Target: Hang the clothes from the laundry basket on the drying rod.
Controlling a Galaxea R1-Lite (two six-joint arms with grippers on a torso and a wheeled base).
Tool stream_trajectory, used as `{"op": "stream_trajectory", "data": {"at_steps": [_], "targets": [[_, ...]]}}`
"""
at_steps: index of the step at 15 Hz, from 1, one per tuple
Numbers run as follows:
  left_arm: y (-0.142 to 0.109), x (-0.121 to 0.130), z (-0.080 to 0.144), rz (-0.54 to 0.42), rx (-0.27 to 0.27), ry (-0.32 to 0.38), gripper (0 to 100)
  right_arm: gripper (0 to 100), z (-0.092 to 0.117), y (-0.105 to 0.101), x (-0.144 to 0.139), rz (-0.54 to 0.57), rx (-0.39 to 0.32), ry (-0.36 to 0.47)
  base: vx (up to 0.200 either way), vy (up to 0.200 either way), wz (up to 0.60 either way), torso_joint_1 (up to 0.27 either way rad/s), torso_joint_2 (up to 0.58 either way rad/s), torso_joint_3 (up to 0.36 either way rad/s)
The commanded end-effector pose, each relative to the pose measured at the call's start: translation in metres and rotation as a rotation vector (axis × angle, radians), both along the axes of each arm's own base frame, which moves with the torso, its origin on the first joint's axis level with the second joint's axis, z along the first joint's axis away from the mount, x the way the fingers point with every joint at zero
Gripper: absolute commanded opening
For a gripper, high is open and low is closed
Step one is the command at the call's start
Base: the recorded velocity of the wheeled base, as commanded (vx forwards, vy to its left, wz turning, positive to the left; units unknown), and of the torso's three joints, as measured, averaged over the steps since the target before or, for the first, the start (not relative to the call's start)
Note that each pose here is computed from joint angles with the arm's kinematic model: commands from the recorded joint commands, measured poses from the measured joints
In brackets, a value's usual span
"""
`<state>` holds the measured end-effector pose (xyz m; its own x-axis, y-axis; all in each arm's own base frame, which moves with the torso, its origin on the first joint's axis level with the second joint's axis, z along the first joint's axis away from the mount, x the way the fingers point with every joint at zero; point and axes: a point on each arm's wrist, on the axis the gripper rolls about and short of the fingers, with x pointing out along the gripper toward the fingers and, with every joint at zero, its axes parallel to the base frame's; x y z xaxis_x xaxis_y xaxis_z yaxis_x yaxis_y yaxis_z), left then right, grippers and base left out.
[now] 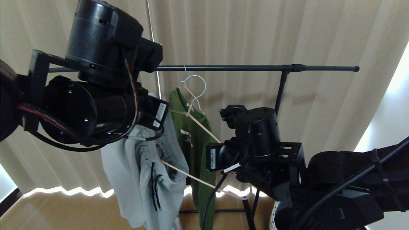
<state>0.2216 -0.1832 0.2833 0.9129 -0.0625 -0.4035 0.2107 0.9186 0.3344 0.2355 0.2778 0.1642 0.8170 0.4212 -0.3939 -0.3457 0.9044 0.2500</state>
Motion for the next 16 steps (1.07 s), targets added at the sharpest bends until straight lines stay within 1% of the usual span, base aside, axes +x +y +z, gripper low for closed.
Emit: {"op": "stream_trajectory", "data": {"at_steps": [1,2,3,4,6,10,11,13,14,16], "targets": [[-0.006,-0.009,0.006,-0.11,-0.034,0.013,0,0,0.002,0.002,-0.002,0.01,0.004,-0.005,0.0,0.0,0.0,0.0,0.0,0.0],[-0.005,-0.012,0.006,-0.161,-0.028,0.024,0,0,0.002,0.002,-0.003,0.009,0.004,-0.003,0.0,0.0,0.0,0.0,0.0,0.0],[-0.004,-0.013,0.004,-0.181,-0.015,0.03,0,0,0.002,0.002,-0.003,0.011,0.005,-0.004,0.0,0.0,0.0,0.0,0.0,0.0],[-0.001,-0.017,0.001,-0.205,0.01,0.037,0,0,0.004,0.0,-0.004,0.008,0.01,-0.007,0.0,0.0,0.0,0.0,0.0,0.0],[0.002,-0.021,-0.006,-0.224,0.025,0.06,0,0,0.008,-0.001,-0.005,0.008,0.019,-0.014,0.0,0.0,0.0,0.0,0.0,0.0],[0.005,-0.024,-0.013,-0.227,0.041,0.081,0,0,0.018,-0.005,-0.008,0.008,0.042,-0.031,0.0,0.0,0.0,0.0,0.0,0.0],[0.005,-0.024,-0.014,-0.227,0.042,0.082,100,0,0.019,-0.005,-0.008,0.008,0.043,-0.034,0.0,0.0,0.0,0.0,0.0,0.0],[0.005,-0.028,-0.014,-0.246,0.022,0.054,100,0,0.027,-0.011,-0.008,-0.002,0.059,-0.046,0.0,0.0,0.0,0.0,0.0,0.0],[0.004,-0.03,-0.016,-0.257,0.021,0.05,100,0,0.028,-0.013,-0.007,-0.008,0.059,-0.049,0.0,0.0,0.0,0.0,0.0,0.0],[0.011,-0.042,-0.028,-0.306,0.065,0.018,100,0,0.034,-0.025,0.0,-0.033,0.041,-0.076,0.0,0.0,0.0,0.0,0.0,0.0]]}}
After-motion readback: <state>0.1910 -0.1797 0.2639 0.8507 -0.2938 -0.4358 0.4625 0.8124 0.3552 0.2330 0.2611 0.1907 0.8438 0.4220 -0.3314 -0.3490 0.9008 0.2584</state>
